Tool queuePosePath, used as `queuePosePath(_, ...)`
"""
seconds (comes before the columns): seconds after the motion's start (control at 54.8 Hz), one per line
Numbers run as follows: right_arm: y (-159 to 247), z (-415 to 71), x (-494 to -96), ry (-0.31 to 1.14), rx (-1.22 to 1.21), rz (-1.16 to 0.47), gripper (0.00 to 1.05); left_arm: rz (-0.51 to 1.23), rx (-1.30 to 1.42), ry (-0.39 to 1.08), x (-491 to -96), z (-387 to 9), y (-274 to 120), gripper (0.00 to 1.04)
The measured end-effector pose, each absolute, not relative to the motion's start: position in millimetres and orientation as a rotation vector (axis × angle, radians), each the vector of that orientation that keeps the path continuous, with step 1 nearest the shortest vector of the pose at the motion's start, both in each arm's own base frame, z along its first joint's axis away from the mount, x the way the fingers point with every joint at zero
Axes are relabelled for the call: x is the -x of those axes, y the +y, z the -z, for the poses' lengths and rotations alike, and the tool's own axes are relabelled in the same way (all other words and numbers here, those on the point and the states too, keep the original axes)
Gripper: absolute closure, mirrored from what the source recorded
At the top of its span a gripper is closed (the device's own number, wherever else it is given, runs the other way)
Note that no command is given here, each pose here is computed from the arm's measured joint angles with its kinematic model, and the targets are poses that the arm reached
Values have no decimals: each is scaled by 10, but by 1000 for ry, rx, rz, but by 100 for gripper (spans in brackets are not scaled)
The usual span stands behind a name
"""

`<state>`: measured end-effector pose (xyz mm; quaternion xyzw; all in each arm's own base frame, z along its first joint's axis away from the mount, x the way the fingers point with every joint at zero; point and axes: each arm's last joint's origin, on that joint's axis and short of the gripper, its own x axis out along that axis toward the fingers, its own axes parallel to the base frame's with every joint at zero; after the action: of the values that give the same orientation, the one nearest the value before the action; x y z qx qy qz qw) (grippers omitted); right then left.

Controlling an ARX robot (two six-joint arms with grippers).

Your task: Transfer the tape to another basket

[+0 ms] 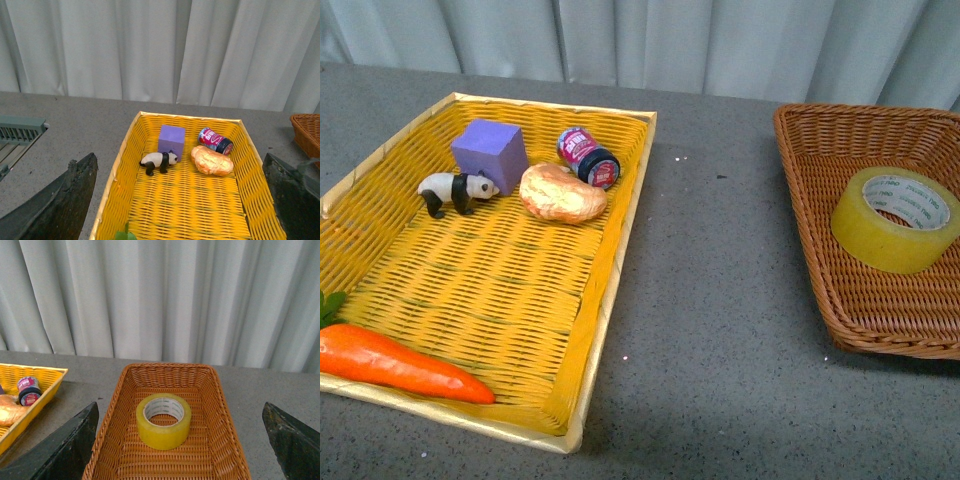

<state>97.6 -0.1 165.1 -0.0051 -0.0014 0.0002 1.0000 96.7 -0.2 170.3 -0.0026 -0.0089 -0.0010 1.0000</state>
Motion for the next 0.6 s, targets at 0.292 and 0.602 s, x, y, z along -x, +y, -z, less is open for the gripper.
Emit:
queuePosePath(0.292, -1, -1651, -976, -3, 10, 0, 9, 2, 5, -18, -967, -1703, -2, 7)
queuePosePath(0.602, -1, -1651, -976, -3, 10, 0, 9, 2, 5, -18, -967, -1703, -2, 7)
